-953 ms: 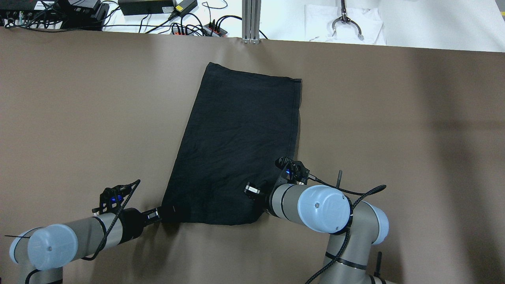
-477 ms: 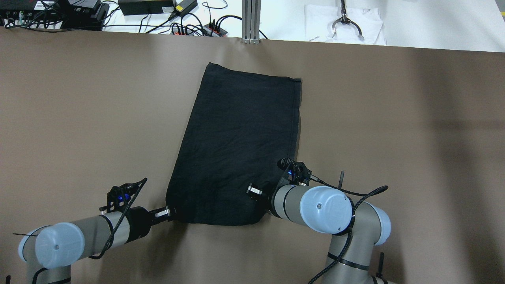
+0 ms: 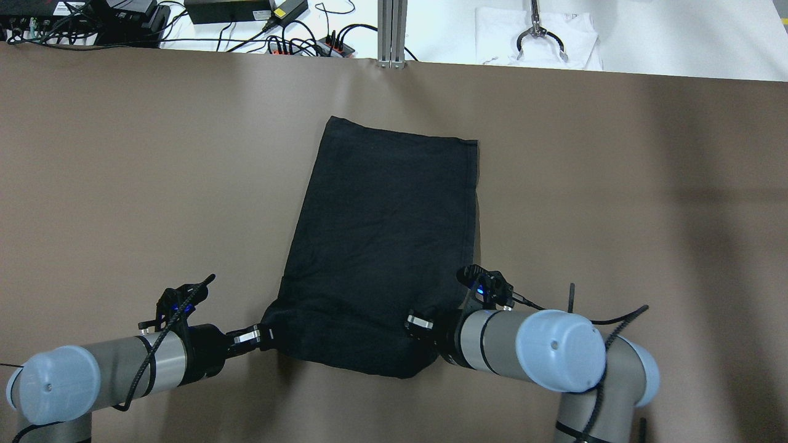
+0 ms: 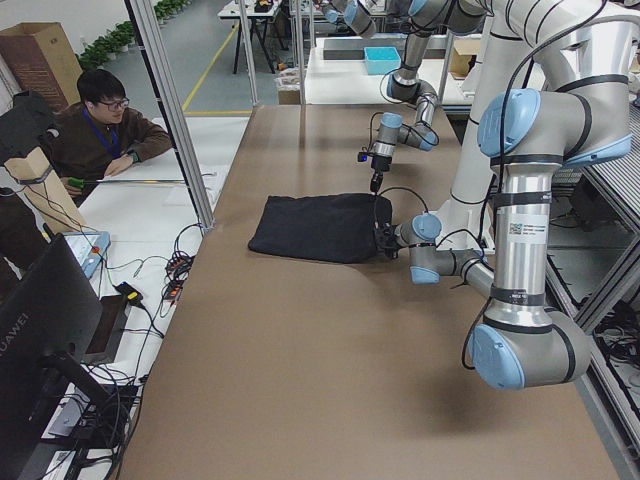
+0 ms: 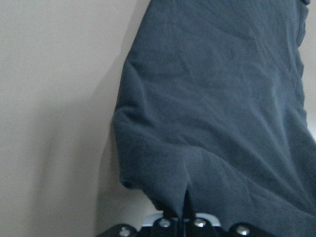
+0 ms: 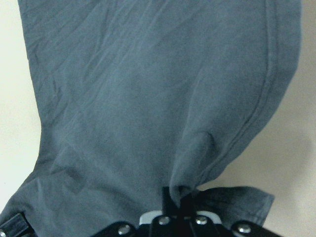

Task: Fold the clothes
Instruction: 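Lift the near end with both grippers and fold it away from the robot, then lay the near end onto the far half and open both grippers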

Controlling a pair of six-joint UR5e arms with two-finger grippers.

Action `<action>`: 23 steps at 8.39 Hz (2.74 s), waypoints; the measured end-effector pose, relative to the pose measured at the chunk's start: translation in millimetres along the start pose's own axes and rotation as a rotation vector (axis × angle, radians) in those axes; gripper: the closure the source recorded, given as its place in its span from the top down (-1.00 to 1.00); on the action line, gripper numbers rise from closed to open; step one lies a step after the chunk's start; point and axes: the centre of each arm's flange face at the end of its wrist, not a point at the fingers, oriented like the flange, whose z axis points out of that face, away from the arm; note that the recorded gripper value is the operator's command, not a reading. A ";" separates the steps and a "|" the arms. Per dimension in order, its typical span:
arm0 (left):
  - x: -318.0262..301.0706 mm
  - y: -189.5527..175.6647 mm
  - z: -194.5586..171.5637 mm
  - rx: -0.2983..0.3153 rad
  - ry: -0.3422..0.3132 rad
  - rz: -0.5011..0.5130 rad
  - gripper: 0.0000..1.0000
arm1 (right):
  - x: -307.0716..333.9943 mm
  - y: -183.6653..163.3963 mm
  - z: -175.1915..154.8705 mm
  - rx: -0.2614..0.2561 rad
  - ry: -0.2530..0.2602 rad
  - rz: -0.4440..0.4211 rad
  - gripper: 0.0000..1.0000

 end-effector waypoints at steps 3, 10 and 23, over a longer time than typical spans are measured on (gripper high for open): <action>31.6 31.2 -35.7 -0.077 0.079 -0.001 -1.00 | 19.9 40.3 -40.1 -0.114 -0.012 -0.013 -1.00; 150.1 -41.2 -13.5 -0.020 0.049 -0.008 -1.00 | 32.2 -53.8 -41.7 0.017 0.031 0.020 -1.00; 203.5 -230.6 105.5 0.139 -0.097 -0.092 0.40 | -27.8 -168.1 12.9 0.188 0.200 0.140 0.88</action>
